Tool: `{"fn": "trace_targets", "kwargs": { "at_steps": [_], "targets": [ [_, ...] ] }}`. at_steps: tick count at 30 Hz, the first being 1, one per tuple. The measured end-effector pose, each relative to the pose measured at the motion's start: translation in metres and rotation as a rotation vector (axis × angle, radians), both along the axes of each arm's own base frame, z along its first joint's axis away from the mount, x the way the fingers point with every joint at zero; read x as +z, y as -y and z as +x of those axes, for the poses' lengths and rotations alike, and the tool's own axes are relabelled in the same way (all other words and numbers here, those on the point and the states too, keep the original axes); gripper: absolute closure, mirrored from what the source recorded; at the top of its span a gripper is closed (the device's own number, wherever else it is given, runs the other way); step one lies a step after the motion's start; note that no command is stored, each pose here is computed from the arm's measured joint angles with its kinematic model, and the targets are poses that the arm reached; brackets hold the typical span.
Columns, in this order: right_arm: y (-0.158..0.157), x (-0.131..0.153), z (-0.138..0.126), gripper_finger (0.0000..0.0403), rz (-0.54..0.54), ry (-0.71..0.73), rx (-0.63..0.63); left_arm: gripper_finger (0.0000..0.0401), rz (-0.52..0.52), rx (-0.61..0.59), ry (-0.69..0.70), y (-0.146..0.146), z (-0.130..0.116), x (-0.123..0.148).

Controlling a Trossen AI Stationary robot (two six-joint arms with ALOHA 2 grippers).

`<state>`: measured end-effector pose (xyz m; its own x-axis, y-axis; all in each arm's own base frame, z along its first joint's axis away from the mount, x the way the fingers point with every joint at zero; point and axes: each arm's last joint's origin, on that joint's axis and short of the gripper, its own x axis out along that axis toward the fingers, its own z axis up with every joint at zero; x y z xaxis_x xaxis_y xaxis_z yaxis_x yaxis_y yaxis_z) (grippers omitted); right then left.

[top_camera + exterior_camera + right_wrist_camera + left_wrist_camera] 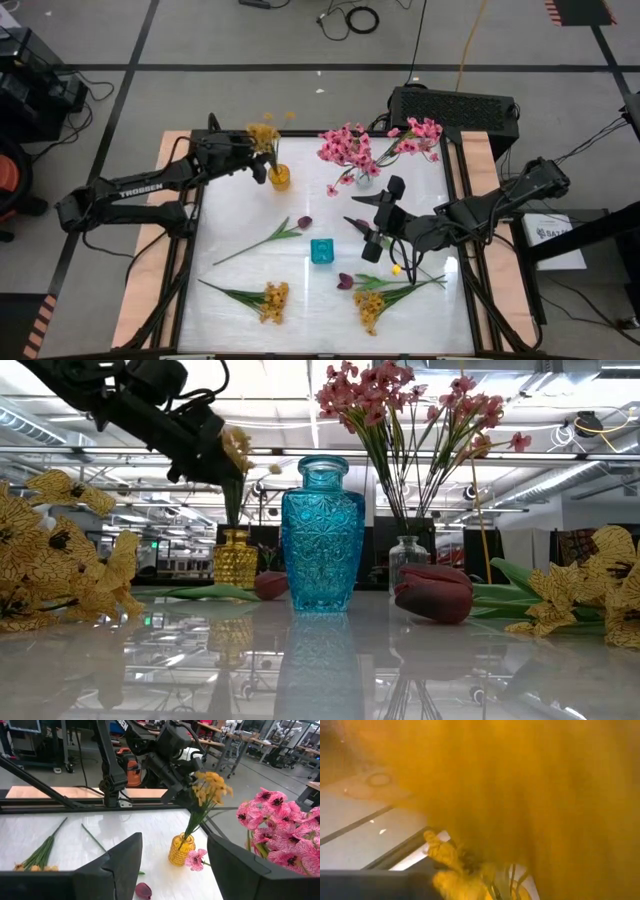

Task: Sort flowers into vase by color
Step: Put the top yellow flower into the yellow vase, then put the right yellow flower into the yellow vase

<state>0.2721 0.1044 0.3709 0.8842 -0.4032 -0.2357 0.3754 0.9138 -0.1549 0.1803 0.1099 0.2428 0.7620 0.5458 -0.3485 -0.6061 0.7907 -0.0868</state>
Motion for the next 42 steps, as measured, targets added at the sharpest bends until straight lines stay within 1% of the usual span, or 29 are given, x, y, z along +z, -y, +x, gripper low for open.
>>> {"fn": "trace_targets", "kwargs": {
  "at_steps": [6, 10, 13, 19, 21, 24, 27, 30, 32, 35, 38, 40, 42],
  "targets": [
    [0.000, -0.001, 0.000, 0.0187, -0.002, -0.013, -0.001, 0.0131, -0.040, -0.023, -0.053, 0.002, -0.002, -0.005],
    [0.000, -0.002, -0.001, 0.0187, -0.005, -0.022, 0.000, 0.0100, -0.045, -0.007, -0.111, 0.004, -0.007, -0.008],
    [0.000, -0.004, -0.001, 0.0187, -0.003, -0.034, 0.000, 0.0092, -0.056, -0.009, -0.134, 0.008, -0.013, -0.007],
    [0.000, -0.005, -0.001, 0.0187, -0.003, -0.042, 0.002, 0.0090, -0.053, -0.012, -0.111, 0.017, -0.029, 0.003],
    [0.000, -0.005, -0.001, 0.0187, 0.008, -0.045, 0.024, 0.0090, -0.058, -0.027, -0.105, 0.022, -0.035, 0.006],
    [-0.002, -0.006, -0.001, 0.0187, 0.029, -0.061, 0.077, 0.0090, -0.103, -0.055, -0.098, 0.029, -0.045, 0.008],
    [-0.004, -0.011, -0.002, 0.0187, 0.074, -0.117, 0.163, 0.0090, -0.187, -0.133, -0.068, 0.038, -0.053, 0.009],
    [-0.009, -0.019, -0.008, 0.0187, 0.143, -0.204, 0.218, 0.0094, -0.280, -0.276, -0.025, 0.050, -0.057, 0.011],
    [-0.015, -0.026, -0.015, 0.0187, 0.191, -0.270, 0.235, 0.0102, -0.316, -0.362, 0.002, 0.060, -0.059, 0.014],
    [-0.023, -0.037, -0.029, 0.0187, 0.278, -0.394, 0.234, 0.0116, -0.333, -0.473, 0.024, 0.073, -0.060, 0.017],
    [-0.032, -0.046, -0.045, 0.0187, 0.389, -0.527, 0.224, 0.0128, -0.330, -0.574, 0.023, 0.086, -0.059, 0.019],
    [-0.040, -0.051, -0.055, 0.0187, 0.463, -0.607, 0.218, 0.0133, -0.342, -0.624, 0.016, 0.094, -0.058, 0.019],
    [-0.047, -0.055, -0.063, 0.0187, 0.519, -0.661, 0.206, 0.0136, -0.329, -0.656, 0.006, 0.101, -0.055, 0.019]
  ]
}}
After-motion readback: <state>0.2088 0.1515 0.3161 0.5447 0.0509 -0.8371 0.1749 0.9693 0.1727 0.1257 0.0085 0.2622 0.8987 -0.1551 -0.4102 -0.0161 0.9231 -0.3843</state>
